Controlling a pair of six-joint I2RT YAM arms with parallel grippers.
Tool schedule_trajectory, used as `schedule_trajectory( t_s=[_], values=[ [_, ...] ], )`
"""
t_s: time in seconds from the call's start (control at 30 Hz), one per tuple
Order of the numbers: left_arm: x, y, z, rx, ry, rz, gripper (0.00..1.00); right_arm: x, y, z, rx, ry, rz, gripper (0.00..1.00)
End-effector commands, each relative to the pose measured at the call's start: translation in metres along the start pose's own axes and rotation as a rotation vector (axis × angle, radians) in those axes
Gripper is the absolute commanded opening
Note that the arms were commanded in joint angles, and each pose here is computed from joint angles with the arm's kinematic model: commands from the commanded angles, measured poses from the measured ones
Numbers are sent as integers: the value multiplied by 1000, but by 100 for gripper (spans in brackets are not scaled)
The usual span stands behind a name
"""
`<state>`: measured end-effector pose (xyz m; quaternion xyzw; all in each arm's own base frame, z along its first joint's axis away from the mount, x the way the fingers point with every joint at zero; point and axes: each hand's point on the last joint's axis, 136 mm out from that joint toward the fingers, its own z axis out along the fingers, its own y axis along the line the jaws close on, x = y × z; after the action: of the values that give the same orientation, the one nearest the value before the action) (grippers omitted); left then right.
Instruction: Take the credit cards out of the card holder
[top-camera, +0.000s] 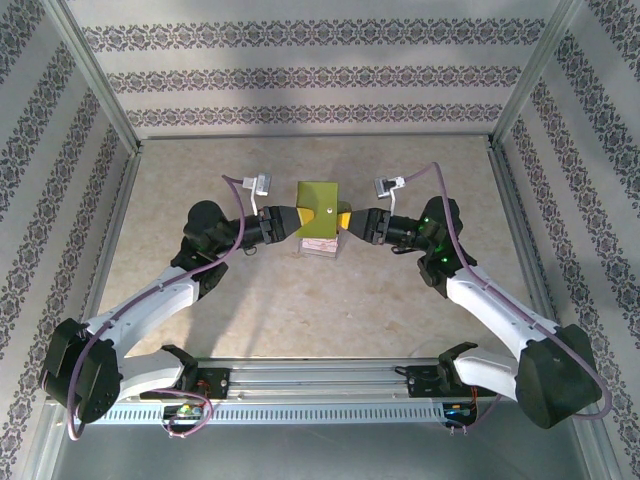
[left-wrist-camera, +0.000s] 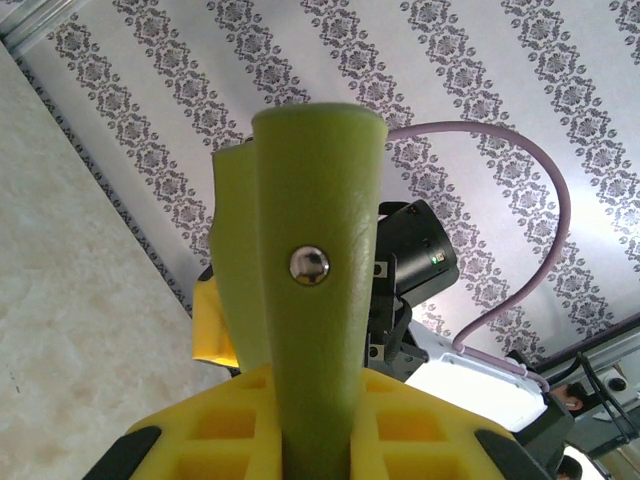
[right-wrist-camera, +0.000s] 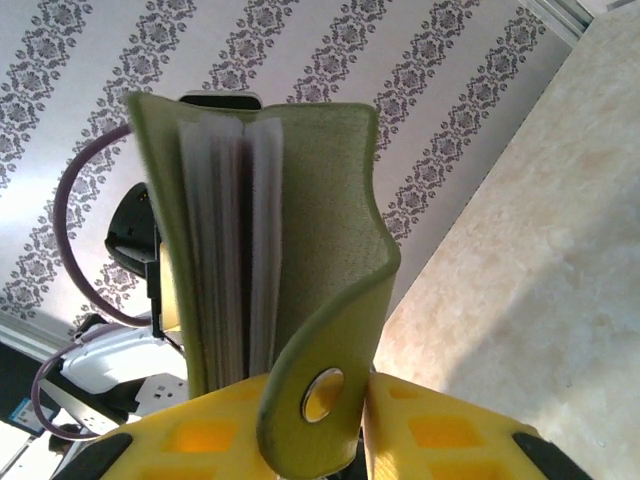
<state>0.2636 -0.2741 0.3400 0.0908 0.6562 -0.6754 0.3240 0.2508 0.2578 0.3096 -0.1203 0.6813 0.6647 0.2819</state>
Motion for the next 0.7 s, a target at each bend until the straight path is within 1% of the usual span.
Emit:
schedule_trajectory(
  t_s=[0.0,0.07,0.13,0.17,0.23,0.33,0.43,0.47,0.5,0.53,0.57,0.67],
  values=[
    [-2,-25,6,82,9,58,0,-2,19,5,-62,6,-52,27],
    [-1,-25,8,85,14,57,0,-2,22,6,-72,5,-51,27],
    [-1,-22,9,82,15,52,0,-3,25,5,-76,2,-51,34],
    [0,-22,9,81,15,52,0,-3,25,5,-75,-2,-53,36],
    [0,-22,9,81,14,53,0,-3,24,3,-71,-5,-49,36],
    [0,-20,9,78,14,49,0,-4,26,3,-77,-3,-44,29],
    [0,-19,9,76,11,49,0,-2,33,6,-98,13,-47,20],
    [1,-17,10,72,10,46,2,-2,35,6,-103,15,-51,16],
    [0,-15,9,65,6,44,10,-1,38,6,-107,15,-55,10],
    [1,-14,9,61,3,45,13,-2,39,5,-108,13,-57,3],
    [1,-10,9,53,0,43,16,-1,40,4,-109,12,-59,0],
    [2,-1,8,28,-15,34,40,-1,39,1,-89,2,-54,0]
  ],
)
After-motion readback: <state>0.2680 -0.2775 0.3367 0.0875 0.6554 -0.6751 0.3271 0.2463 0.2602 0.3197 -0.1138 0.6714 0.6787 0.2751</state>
